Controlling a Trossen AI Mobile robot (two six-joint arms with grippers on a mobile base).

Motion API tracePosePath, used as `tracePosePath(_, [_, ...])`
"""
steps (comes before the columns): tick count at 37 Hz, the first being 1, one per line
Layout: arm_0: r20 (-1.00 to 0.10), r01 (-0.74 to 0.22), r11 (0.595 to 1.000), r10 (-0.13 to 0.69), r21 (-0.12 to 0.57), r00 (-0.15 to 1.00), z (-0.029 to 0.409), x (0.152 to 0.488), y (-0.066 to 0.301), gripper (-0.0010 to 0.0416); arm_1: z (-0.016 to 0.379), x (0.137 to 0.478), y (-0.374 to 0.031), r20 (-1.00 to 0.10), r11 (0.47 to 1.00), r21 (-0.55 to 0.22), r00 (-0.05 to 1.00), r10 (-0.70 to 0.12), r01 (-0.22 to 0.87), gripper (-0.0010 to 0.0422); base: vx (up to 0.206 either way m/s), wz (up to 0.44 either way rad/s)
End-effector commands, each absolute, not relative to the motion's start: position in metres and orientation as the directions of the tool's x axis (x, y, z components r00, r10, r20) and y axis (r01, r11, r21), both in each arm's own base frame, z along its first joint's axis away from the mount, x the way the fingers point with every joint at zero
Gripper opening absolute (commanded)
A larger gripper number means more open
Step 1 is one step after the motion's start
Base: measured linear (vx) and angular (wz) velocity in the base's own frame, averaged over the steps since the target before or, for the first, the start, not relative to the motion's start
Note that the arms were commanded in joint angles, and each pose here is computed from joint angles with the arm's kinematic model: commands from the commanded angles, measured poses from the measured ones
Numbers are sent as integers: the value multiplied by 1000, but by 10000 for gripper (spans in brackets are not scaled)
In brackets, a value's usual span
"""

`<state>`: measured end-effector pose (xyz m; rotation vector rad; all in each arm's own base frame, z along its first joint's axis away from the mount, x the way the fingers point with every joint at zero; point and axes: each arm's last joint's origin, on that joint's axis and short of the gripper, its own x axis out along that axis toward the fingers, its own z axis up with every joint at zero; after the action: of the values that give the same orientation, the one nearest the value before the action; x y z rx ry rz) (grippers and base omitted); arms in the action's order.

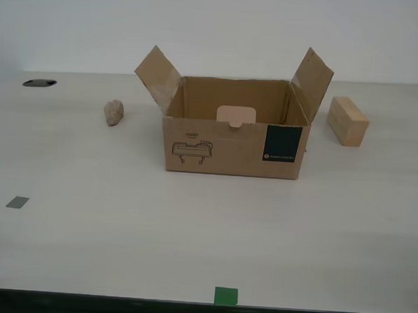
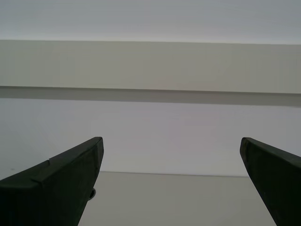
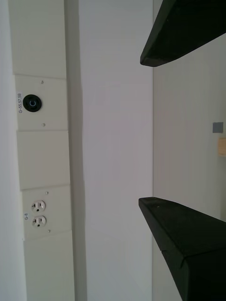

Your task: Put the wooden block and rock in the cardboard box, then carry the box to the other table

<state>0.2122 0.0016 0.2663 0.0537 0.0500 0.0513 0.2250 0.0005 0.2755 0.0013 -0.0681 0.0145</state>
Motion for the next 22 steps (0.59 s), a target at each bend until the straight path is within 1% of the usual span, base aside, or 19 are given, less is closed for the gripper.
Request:
tracePosePath(1, [-44,-54,997,56,54,997,267,212,2,388,276,225,1,73,1000,0,997,15,-15,398,0,0])
tracePosePath(22, [-44,-54,997,56,54,997,267,212,2,388,276,225,1,73,1000,-1,997,15,-15,398,0,0])
